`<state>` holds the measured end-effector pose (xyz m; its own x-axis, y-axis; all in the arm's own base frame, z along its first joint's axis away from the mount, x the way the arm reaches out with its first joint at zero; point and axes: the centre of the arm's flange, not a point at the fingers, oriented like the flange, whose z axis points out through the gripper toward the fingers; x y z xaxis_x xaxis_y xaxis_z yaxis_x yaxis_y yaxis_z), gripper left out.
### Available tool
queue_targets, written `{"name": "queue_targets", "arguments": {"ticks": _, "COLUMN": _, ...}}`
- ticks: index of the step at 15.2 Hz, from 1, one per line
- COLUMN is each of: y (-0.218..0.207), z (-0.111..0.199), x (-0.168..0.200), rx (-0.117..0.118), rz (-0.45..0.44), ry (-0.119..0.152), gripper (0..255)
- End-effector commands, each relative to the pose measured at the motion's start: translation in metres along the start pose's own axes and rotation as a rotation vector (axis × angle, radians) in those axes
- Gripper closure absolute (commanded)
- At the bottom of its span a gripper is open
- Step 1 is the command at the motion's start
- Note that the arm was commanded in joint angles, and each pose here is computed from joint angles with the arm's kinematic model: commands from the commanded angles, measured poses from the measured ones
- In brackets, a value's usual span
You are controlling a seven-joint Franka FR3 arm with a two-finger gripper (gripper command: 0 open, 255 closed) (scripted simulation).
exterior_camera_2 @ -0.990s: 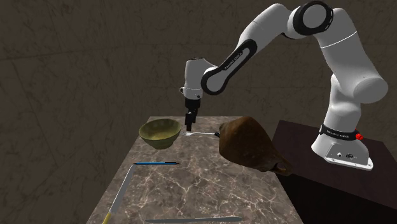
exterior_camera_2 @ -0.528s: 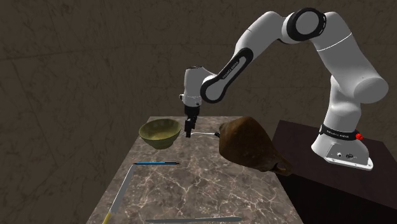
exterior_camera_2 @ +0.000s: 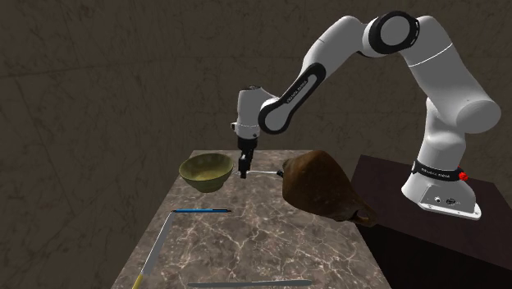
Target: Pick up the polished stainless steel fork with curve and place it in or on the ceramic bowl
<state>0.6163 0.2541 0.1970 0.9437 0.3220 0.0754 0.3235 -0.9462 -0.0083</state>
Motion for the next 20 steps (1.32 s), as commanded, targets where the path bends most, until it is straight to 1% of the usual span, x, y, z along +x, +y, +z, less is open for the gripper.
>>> {"name": "queue_targets", "arguments": {"ticks": 1, "y": 0.0, "z": 0.001, "x": 0.0, "rx": 0.001, "rz": 0.0, "ry": -0.001, "gripper": 255}}
{"name": "queue_targets", "arguments": {"ticks": 9, "y": 0.0, "z": 0.001, "x": 0.0, "rx": 0.001, "rz": 0.0, "ry": -0.001, "gripper": 255}}
{"name": "queue_targets", "arguments": {"ticks": 20, "y": -0.001, "z": -0.057, "x": 0.004, "rx": 0.001, "rz": 0.0, "ry": -0.001, "gripper": 255}}
